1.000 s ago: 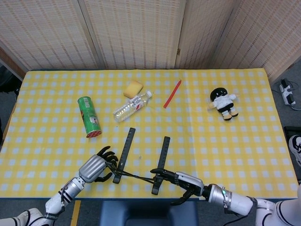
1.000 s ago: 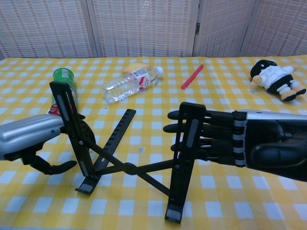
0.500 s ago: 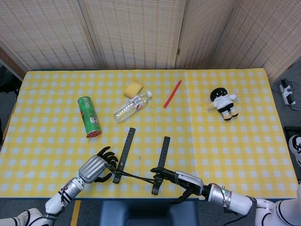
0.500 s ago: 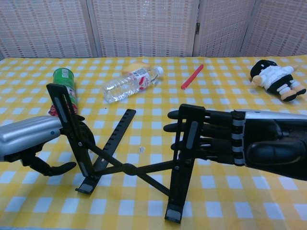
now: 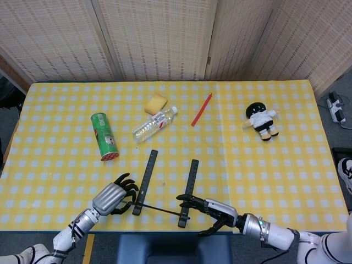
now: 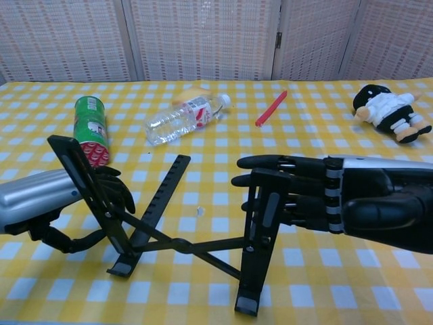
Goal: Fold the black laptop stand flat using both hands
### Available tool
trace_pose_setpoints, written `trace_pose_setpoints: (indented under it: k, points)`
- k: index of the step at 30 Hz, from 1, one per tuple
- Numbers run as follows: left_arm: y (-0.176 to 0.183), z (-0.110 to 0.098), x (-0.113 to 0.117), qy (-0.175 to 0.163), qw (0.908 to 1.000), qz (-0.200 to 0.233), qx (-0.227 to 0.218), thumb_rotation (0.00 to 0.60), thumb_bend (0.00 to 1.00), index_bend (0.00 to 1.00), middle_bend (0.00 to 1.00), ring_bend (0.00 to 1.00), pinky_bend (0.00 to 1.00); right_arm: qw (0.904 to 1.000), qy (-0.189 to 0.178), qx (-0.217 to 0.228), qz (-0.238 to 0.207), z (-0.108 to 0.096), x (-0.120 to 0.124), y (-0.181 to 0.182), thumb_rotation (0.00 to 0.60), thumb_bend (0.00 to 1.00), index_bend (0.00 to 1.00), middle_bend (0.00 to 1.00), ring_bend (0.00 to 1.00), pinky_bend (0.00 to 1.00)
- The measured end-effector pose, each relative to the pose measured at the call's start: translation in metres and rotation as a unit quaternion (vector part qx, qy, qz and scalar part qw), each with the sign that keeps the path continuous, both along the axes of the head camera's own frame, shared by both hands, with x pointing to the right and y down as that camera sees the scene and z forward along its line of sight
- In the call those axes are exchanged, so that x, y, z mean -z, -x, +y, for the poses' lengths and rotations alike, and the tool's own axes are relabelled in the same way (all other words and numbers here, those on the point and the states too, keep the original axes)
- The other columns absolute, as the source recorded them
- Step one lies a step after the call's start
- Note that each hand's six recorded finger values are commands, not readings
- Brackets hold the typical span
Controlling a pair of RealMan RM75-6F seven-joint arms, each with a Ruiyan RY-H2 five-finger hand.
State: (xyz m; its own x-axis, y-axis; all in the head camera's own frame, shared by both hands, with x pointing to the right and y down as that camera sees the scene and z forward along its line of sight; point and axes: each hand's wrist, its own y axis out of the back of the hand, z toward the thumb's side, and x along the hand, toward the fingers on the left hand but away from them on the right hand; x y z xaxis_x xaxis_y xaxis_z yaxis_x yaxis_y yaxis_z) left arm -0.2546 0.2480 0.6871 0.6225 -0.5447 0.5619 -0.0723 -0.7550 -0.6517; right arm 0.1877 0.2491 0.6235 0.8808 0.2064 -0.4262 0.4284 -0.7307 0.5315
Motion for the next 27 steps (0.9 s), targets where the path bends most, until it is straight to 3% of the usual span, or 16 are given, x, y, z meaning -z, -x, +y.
trace_pose_setpoints:
  k: [16,27]
  points:
    - [-0.0018,0.0043,-0.0036,0.023,0.9997,0.008,0.003,0.6,0.53,0.46,0.34,0.2,0.02,1.0,0.0,-0.003,0.004,-0.0016,-0.0018,-0.002,0.482,0.0,0.0,0.02,0.07,0.0]
    - [-0.0041,0.0075,-0.0041,0.032,0.9993,0.016,0.005,0.6,0.53,0.52,0.34,0.2,0.02,1.0,0.0,-0.006,0.005,-0.0028,-0.0021,-0.0029,0.481,0.0,0.0,0.02,0.07,0.0]
